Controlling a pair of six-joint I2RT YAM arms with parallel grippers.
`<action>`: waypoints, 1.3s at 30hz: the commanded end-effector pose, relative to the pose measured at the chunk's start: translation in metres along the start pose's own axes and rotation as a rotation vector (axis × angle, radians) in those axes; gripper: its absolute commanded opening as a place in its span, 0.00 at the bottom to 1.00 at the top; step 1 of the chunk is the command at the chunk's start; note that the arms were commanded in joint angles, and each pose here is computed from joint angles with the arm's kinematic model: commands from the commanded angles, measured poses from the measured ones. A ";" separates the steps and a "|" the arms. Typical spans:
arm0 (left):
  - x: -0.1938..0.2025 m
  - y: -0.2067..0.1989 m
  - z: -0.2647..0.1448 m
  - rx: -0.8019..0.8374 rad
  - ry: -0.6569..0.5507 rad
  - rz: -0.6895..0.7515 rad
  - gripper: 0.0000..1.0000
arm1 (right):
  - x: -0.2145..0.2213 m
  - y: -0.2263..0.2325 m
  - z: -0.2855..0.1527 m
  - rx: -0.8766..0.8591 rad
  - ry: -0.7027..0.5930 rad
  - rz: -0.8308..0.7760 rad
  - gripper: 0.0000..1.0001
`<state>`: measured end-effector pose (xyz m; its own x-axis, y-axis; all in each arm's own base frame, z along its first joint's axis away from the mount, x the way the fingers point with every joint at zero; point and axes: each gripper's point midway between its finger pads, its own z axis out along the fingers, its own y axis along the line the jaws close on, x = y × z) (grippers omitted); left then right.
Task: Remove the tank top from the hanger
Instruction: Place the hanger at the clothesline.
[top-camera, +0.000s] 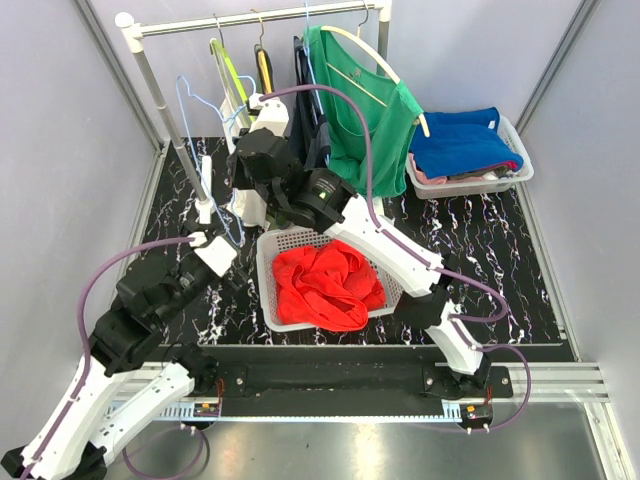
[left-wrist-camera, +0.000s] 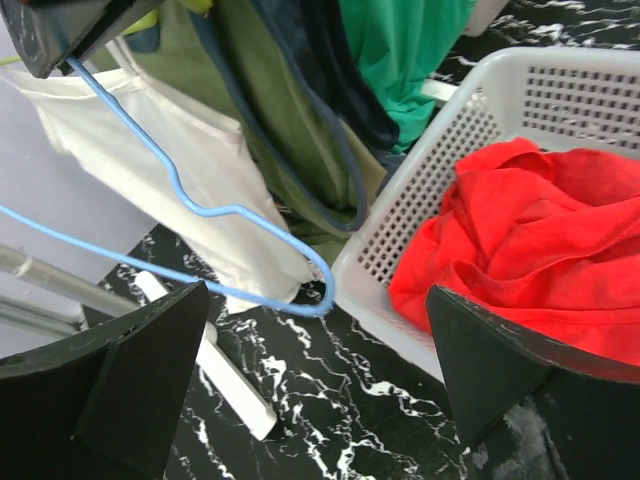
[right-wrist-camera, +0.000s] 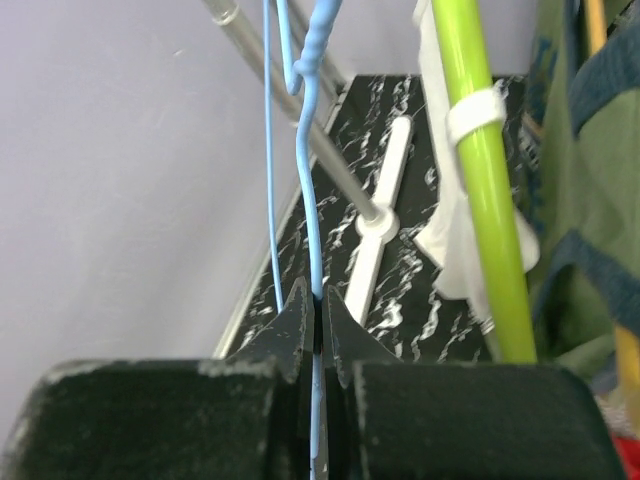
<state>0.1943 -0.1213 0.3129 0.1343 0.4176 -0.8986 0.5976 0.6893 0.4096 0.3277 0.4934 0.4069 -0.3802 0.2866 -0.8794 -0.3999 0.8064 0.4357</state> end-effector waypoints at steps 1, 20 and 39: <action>-0.017 0.026 0.003 -0.132 -0.075 0.052 0.99 | -0.033 0.025 -0.035 -0.118 0.015 0.201 0.00; -0.019 0.064 0.005 -0.320 -0.016 0.075 0.61 | -0.021 0.029 -0.057 -0.007 -0.059 0.025 0.00; -0.035 0.060 -0.015 -0.295 -0.042 -0.109 0.77 | -0.019 0.046 -0.091 0.080 -0.172 -0.029 0.00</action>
<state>0.2148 -0.0893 0.3677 0.1341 0.3663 -0.9208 0.3746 0.8415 0.3893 0.2453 0.5065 0.4096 -0.2759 0.2223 -0.9351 -0.3668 0.8749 0.3162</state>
